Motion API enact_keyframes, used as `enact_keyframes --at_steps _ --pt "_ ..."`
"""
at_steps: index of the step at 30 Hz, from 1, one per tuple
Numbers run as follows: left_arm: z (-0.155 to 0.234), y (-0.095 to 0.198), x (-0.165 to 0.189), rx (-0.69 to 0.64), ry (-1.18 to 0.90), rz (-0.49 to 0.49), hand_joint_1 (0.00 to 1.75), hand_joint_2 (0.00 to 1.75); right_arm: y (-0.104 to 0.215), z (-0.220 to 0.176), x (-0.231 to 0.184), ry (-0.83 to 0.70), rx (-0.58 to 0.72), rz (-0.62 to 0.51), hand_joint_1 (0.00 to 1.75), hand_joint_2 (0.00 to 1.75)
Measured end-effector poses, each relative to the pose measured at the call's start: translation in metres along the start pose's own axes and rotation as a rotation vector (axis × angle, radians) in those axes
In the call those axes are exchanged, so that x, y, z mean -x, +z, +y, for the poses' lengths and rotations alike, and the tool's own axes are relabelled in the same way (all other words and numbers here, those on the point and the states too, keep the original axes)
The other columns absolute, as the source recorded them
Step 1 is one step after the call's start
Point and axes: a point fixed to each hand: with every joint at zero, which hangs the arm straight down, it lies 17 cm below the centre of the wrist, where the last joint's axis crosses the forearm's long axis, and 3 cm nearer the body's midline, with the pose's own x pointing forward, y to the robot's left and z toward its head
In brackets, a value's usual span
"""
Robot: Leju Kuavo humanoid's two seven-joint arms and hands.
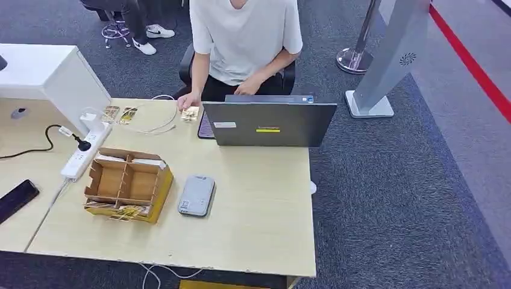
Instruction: Pass the card to the sensor for recognition and then transmit it.
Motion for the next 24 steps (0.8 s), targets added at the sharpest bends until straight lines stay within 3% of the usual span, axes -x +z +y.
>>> enact_keyframes --at_steps 5,7,11,17,20,24 --pt "-0.035 0.004 -0.037 0.117 0.025 -0.079 0.0 1.75 0.0 0.0 0.0 -0.026 0.006 0.007 0.0 0.0" --pt "-0.05 0.006 -0.06 0.154 0.0 -0.166 0.0 1.75 0.0 0.003 0.0 -0.001 -0.011 0.003 0.0 0.0" --pt "-0.114 0.02 -0.083 0.378 -0.156 -0.233 0.0 1.75 0.0 0.008 -0.003 0.006 -0.025 0.0 0.0 0.0" --pt "-0.185 0.04 -0.11 0.534 -0.248 -0.322 0.0 1.75 0.0 0.016 -0.005 0.011 -0.04 0.003 0.0 0.0" --pt "-0.218 0.055 -0.113 0.625 -0.496 -0.429 0.0 1.75 0.0 0.021 -0.005 0.029 -0.059 0.005 0.0 0.0" --pt "-0.245 0.061 -0.089 0.662 -1.07 -0.575 0.0 1.75 0.0 0.027 -0.005 0.045 -0.075 0.008 0.0 0.0"
